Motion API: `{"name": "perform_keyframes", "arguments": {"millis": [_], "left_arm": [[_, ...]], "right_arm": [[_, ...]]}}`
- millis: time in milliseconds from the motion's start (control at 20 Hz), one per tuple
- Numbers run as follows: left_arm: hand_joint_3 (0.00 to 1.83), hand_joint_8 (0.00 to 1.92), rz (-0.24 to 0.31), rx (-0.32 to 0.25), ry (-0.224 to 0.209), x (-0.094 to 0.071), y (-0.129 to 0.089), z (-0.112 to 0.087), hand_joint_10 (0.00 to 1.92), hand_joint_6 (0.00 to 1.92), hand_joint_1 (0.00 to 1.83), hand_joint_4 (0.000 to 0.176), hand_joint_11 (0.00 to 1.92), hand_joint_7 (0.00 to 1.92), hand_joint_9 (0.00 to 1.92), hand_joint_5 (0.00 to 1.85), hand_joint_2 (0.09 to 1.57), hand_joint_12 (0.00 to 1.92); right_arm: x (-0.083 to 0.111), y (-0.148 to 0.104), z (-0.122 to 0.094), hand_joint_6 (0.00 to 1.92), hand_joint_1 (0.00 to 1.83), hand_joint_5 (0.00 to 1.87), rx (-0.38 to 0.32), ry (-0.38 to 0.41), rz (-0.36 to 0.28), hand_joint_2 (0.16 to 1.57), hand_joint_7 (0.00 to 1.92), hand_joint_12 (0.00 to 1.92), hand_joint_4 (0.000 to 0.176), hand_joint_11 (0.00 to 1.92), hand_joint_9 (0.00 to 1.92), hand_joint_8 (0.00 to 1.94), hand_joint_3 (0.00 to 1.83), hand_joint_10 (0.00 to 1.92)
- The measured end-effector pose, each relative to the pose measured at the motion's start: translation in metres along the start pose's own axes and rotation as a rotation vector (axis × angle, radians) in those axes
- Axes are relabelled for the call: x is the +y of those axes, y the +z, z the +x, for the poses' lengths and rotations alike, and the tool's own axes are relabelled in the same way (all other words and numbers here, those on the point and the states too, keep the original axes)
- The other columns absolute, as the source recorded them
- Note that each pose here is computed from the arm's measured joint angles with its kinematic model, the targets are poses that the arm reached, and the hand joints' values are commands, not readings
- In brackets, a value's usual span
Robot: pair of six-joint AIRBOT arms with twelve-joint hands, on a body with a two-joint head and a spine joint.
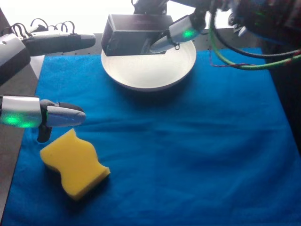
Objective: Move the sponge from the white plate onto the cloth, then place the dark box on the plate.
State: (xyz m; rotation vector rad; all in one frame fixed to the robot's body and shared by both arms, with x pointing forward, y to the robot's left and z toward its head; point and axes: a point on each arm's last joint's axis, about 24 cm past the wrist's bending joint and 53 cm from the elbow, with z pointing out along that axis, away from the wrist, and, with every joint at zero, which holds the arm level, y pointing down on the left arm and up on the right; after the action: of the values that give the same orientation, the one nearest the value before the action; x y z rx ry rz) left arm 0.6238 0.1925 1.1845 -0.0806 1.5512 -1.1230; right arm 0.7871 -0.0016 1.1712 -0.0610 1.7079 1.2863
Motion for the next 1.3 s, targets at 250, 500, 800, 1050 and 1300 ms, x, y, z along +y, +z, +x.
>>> {"name": "perform_keyframes", "arguments": {"millis": [250,500,800,1050,1300], "left_arm": [[0.00,0.00,0.006,0.002,-0.003,0.000,0.002,0.003,0.01,0.00,0.88,0.000,0.01,0.50,0.46,0.49,0.84,1.08],[0.00,0.00,0.019,-0.008,-0.004,-0.003,0.003,0.001,0.00,0.00,0.88,0.000,0.00,0.50,0.46,0.48,0.84,1.07],[0.02,0.00,0.022,-0.074,-0.027,-0.002,-0.001,-0.014,0.00,0.00,0.81,0.000,0.00,0.45,0.45,0.40,0.88,1.20],[0.01,0.00,-0.014,-0.180,0.002,0.006,-0.020,-0.043,0.00,0.00,0.72,0.000,0.00,0.05,0.02,0.13,0.94,0.76],[0.00,0.00,-0.054,-0.203,-0.024,0.014,-0.039,-0.038,0.00,0.00,0.56,0.078,0.00,0.00,0.00,0.00,0.91,0.14]], "right_arm": [[-0.034,0.006,0.015,0.01,0.80,0.31,0.042,-0.076,0.147,0.95,0.32,1.26,0.087,0.23,0.36,0.16,0.00,0.52],[-0.042,0.001,0.011,0.00,0.70,0.00,0.047,-0.091,0.173,0.83,0.00,0.01,0.176,0.00,0.00,0.00,0.00,0.00],[-0.011,-0.054,-0.030,0.00,0.57,0.00,-0.047,0.089,-0.037,0.75,0.00,0.00,0.176,0.00,0.00,0.00,0.00,0.00],[0.012,-0.122,-0.063,0.00,0.66,0.00,-0.142,0.205,-0.206,0.76,0.00,0.00,0.176,0.00,0.00,0.00,0.00,0.00],[0.023,-0.202,-0.036,0.00,0.71,0.00,-0.169,0.275,-0.298,0.76,0.00,0.00,0.176,0.00,0.00,0.00,0.00,0.00]]}}
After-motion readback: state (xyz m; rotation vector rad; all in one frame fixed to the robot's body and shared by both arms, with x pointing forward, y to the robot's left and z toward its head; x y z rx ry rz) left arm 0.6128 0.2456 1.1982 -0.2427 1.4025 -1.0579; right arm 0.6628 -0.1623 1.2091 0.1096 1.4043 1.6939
